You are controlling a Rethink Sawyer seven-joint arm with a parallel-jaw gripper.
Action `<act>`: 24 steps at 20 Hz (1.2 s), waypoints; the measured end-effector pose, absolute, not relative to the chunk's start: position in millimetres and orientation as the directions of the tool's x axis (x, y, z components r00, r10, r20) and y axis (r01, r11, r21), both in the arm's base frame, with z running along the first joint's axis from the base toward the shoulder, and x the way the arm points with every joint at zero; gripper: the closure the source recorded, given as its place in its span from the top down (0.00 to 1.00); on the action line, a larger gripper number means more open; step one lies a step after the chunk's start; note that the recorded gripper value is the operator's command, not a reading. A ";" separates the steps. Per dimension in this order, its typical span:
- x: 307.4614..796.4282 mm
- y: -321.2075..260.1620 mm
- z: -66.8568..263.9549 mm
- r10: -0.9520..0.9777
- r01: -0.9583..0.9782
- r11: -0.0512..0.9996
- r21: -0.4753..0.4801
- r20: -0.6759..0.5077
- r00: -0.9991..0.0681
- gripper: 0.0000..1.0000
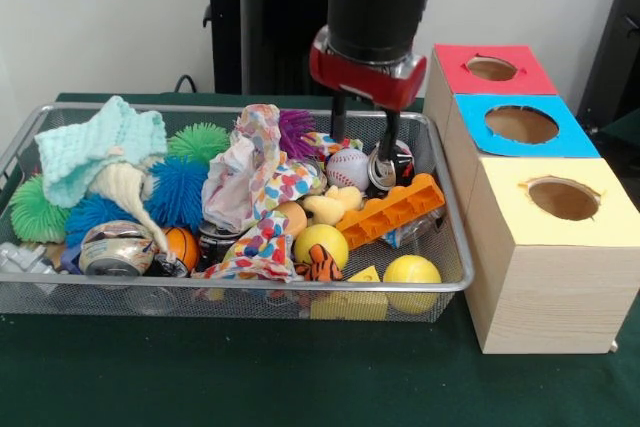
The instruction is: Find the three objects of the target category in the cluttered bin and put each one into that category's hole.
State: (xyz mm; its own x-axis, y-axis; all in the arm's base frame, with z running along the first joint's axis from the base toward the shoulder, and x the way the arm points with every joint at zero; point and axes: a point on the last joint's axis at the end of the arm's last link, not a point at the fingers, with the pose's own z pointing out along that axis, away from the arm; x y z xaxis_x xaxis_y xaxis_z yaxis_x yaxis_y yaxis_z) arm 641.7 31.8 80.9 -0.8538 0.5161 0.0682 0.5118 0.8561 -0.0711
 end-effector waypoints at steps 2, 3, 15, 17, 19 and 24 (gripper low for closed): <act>651.3 30.4 72.5 0.528 0.526 0.848 -0.065 0.030 -0.848 1.00; 654.6 29.3 70.4 0.534 0.532 0.844 -0.060 0.017 -0.845 1.00; 674.4 14.5 77.9 0.674 0.676 0.737 -0.006 -0.081 -0.735 1.00; 674.9 17.1 81.3 0.694 0.697 0.717 -0.002 -0.083 -0.715 1.00; 676.6 24.1 88.4 0.737 0.740 0.673 0.010 -0.087 -0.670 1.00; 683.7 47.0 104.3 0.835 0.834 0.549 0.056 -0.081 -0.544 1.00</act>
